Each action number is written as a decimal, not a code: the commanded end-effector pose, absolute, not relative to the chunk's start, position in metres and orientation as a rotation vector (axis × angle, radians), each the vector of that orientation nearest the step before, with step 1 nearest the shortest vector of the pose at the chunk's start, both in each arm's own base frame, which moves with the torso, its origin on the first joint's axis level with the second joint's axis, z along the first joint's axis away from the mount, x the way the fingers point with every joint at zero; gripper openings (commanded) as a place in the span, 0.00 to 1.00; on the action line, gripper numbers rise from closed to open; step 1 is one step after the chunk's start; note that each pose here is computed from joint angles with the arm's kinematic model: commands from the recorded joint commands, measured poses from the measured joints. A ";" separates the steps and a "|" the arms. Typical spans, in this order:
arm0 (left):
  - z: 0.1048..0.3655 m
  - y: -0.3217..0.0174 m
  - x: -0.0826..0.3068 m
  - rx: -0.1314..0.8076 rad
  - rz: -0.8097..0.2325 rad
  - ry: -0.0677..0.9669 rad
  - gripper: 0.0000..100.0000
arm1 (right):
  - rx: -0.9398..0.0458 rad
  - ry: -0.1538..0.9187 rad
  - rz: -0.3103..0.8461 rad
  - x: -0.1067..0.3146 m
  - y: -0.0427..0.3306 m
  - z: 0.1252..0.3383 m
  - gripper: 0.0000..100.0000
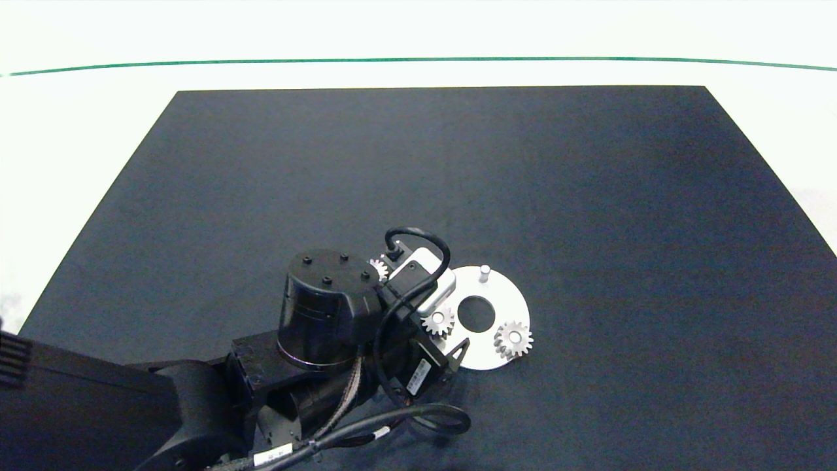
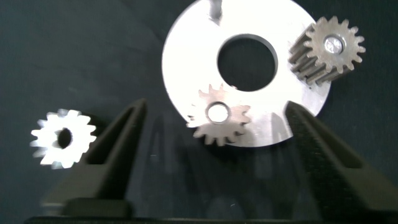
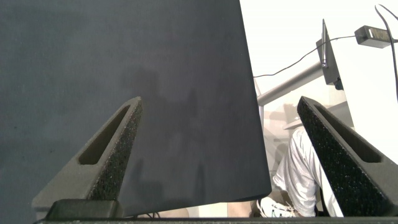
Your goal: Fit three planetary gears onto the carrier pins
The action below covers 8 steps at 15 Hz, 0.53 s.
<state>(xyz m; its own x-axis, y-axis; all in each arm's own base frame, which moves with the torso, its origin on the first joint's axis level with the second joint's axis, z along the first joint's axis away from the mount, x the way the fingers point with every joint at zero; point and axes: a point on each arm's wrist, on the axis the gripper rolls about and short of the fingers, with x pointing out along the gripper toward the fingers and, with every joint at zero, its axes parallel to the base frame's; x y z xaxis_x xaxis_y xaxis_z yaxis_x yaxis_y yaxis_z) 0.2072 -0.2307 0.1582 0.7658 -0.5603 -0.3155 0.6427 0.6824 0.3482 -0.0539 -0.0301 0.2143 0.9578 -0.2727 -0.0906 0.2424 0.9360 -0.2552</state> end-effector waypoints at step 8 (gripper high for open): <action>0.214 -0.156 0.252 0.485 -0.581 0.193 1.00 | -0.247 0.127 -0.264 -0.053 -0.030 0.215 1.00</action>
<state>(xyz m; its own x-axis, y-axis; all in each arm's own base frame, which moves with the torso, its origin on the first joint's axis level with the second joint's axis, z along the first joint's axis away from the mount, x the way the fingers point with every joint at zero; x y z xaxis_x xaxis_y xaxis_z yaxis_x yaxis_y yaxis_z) 0.2453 -0.1593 0.2153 0.8117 -0.4968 -0.3070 0.5832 0.7175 0.3810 -0.0537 -0.0300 0.2152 0.9587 -0.2702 -0.0883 0.2406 0.9368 -0.2538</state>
